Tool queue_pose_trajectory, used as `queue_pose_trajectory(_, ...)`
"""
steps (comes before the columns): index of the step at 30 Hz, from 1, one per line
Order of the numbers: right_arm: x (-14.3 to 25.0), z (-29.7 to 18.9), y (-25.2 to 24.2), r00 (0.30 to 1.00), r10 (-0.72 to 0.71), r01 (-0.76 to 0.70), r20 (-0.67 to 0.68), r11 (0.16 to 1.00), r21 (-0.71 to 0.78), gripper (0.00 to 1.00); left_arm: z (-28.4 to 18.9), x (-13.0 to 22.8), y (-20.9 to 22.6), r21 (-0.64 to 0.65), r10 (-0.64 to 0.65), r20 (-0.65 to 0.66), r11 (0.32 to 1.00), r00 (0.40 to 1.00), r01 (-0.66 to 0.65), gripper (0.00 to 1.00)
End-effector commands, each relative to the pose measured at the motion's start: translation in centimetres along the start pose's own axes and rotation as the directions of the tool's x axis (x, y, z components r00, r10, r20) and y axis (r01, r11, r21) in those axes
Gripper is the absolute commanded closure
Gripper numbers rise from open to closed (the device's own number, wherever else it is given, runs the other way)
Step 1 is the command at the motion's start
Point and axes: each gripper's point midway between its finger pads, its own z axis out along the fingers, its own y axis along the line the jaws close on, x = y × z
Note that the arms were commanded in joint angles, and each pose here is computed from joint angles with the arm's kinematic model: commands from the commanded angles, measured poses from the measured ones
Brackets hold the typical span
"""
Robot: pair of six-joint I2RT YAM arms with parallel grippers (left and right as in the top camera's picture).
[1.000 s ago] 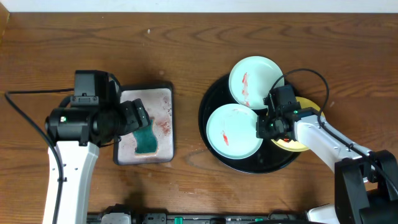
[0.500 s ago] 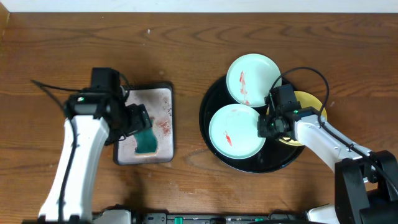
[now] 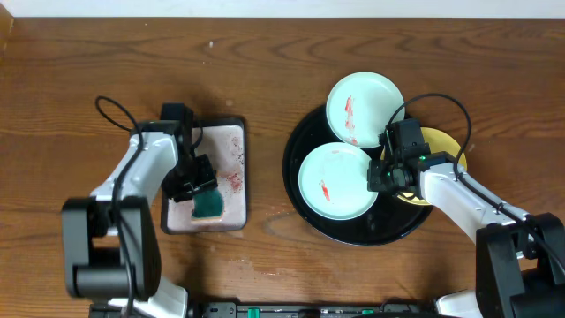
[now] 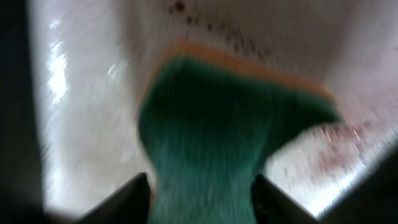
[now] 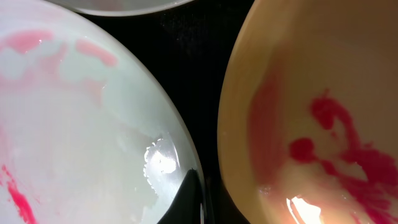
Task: Clean dirty plates on tray and stack at the side
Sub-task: 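Grasp the green sponge with the left gripper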
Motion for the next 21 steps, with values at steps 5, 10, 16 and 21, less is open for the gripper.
queue_pose_trajectory(5, 0.3, 0.6, -1.8, 0.999, 0.039, -0.038, -0.004, 0.996, 0.074, 0.99, 1.3, -1.0, -0.1, -0.002, 0.003, -0.002, 1.0, 1.0, -0.003, 0.93)
queue_pose_trajectory(10, 0.6, 0.6, -1.9, 0.999, 0.04, -0.039, -0.017, 0.996, 0.079, 0.99, -2.2, -2.1, -0.9, 0.009, 0.006, 0.028, 1.0, 1.0, -0.006, 0.92)
queue_pose_trajectory(16, 0.6, 0.6, -1.9, 0.999, 0.04, -0.039, -0.017, 0.996, 0.079, 0.99, -4.1, -1.2, -0.8, 0.004, 0.005, 0.015, 1.0, 1.0, -0.005, 0.47)
queue_pose_trajectory(21, 0.6, 0.6, -1.9, 0.999, 0.04, -0.039, -0.017, 0.996, 0.079, 0.99, -1.1, 1.0, -0.1, -0.021, 0.012, -0.043, 1.0, 0.999, -0.013, 0.45)
